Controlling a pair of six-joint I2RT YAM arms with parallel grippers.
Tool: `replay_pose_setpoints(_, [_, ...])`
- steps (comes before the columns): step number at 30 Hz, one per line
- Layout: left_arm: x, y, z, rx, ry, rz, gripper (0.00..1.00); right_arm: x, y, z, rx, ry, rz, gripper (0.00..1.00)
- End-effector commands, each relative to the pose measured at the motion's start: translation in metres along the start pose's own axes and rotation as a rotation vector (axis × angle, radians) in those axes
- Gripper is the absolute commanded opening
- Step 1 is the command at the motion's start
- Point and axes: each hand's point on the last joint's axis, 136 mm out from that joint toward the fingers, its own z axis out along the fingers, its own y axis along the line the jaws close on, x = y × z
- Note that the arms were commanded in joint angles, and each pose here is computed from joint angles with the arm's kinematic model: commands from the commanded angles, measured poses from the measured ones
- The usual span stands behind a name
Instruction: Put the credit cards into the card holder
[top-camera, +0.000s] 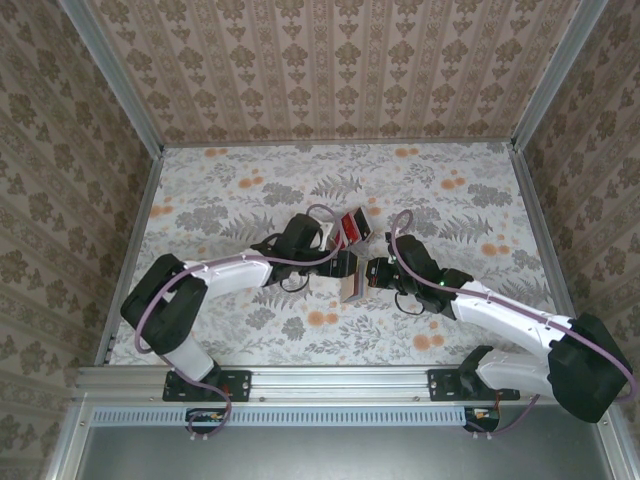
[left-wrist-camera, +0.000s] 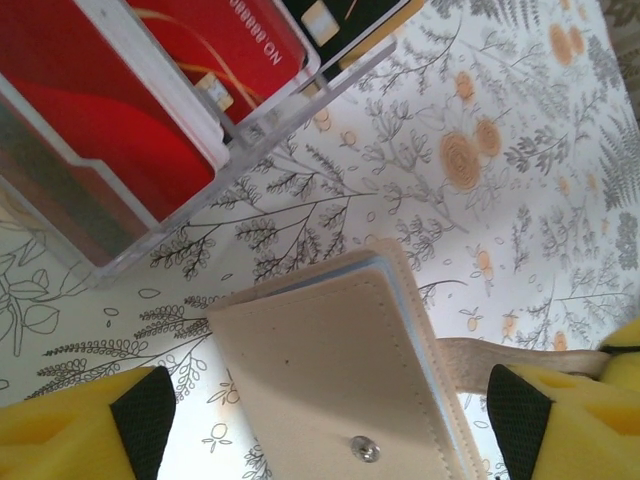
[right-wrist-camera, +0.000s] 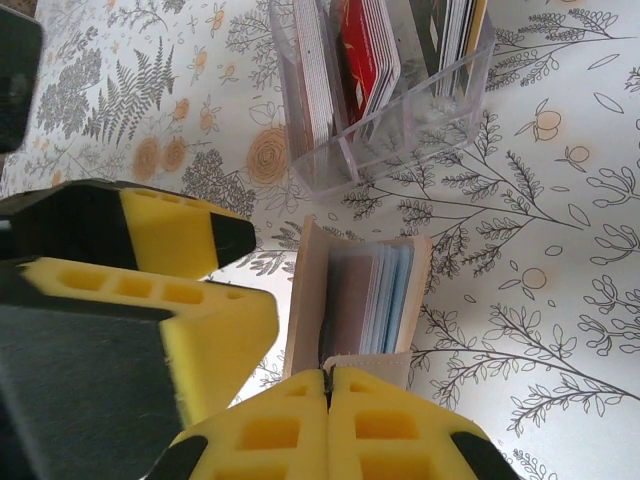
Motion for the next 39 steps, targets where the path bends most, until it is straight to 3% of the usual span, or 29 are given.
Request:
replay_pose_setpoints(1, [-0.001, -0.006, 0.004, 0.023, 0.001, -0.003, 0.81, -0.011, 0.014, -0.008, -0.054, -0.04, 0.01, 0.07])
replay_pose_setpoints(11, [0.003, -0.001, 0.009, 0.006, 0.027, -0.009, 0.8, -0.013, 0.02, -0.011, -0.084, -0.042, 0.016, 0.08])
replay_pose_setpoints(22, [0.018, 0.024, 0.004, -0.037, 0.033, -0.038, 0.14, 0.001, -0.036, -0.017, 0.11, -0.072, 0.057, 0.1])
replay_pose_setpoints(31, [0.041, 0.051, -0.001, -0.084, 0.06, -0.103, 0.08, 0.022, -0.095, -0.009, 0.283, -0.026, 0.082, 0.28])
replay_pose_setpoints(34, [0.045, 0.053, -0.005, -0.093, 0.059, -0.112, 0.08, 0.021, -0.092, -0.011, 0.269, -0.021, 0.078, 0.33])
replay_pose_setpoints(39, [0.049, 0.063, -0.012, -0.134, 0.022, -0.136, 0.08, 0.013, -0.062, -0.017, 0.162, 0.01, 0.057, 0.33])
